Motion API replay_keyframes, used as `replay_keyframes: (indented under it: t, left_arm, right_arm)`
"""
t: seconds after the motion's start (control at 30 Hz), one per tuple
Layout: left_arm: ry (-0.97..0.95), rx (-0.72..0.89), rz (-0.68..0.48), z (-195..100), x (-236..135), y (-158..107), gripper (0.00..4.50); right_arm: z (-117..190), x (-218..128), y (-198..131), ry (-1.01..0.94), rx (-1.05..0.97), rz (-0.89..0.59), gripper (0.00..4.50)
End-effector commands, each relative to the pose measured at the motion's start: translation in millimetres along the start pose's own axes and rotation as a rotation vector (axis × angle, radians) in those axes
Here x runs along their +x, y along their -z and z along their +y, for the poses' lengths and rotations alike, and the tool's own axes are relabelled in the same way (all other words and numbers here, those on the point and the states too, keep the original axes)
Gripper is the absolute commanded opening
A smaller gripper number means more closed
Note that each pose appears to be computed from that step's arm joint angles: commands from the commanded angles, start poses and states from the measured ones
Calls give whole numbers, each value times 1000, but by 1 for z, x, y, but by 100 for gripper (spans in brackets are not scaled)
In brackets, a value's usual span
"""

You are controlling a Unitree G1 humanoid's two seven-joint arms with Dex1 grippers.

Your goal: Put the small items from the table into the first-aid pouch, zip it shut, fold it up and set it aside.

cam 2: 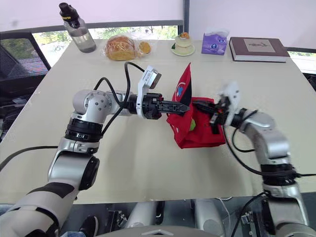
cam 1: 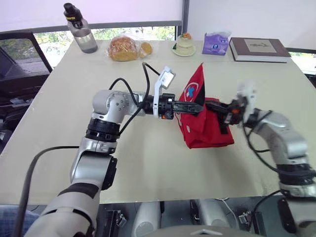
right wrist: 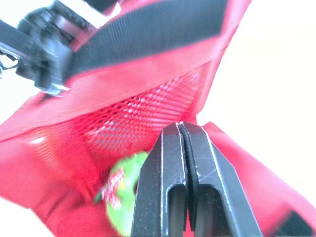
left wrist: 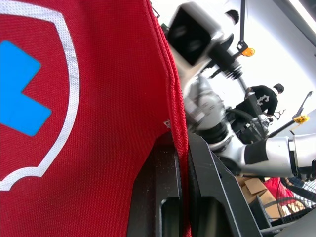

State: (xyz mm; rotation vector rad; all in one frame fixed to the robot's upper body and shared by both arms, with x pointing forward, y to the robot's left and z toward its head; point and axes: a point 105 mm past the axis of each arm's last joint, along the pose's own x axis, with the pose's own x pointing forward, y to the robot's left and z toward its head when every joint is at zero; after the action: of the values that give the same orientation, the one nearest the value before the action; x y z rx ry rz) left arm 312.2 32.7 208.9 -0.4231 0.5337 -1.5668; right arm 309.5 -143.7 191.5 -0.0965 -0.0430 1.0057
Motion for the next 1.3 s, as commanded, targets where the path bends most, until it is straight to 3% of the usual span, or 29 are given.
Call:
replay_keyframes:
  t: [0.03,0.17,0.3,0.43,0.47,0.5,0.57,0.63,0.77,0.83,1.13,1.3]
  left_arm:
    - [14,11,17,-1,11,1,0]
    - [-9,-11,24,8,21,5,0]
    - [-26,-29,12,19,34,5,0]
    - [-47,-38,13,33,45,11,0]
    - [-44,-41,16,35,48,13,0]
    - [-42,-43,18,37,50,14,33]
    - [-31,-46,19,38,55,15,98]
    - [-20,-48,20,39,58,16,198]
    - [-27,-54,9,43,62,17,338]
    - [-23,-57,7,44,63,17,430]
    - [-1,-62,-6,40,71,17,440]
    - [-137,170,47,53,78,17,440]
  right_arm:
    - [-4,-37,-6,40,-38,16,6]
    - [-10,-78,-2,74,-53,53,6]
    - [-16,-115,7,135,-65,83,169]
    - [-13,-125,15,157,-75,107,376]
    - [-12,-125,17,159,-76,109,401]
    - [-12,-125,18,162,-74,108,450]
    - [-10,-124,18,165,-73,101,450]
    - [-10,-124,18,167,-73,98,450]
    - [-10,-126,17,185,-73,95,450]
    - [-10,-129,18,194,-73,99,450]
    - [-10,-133,16,204,-71,94,450]
    - [-9,-136,21,205,-59,97,450]
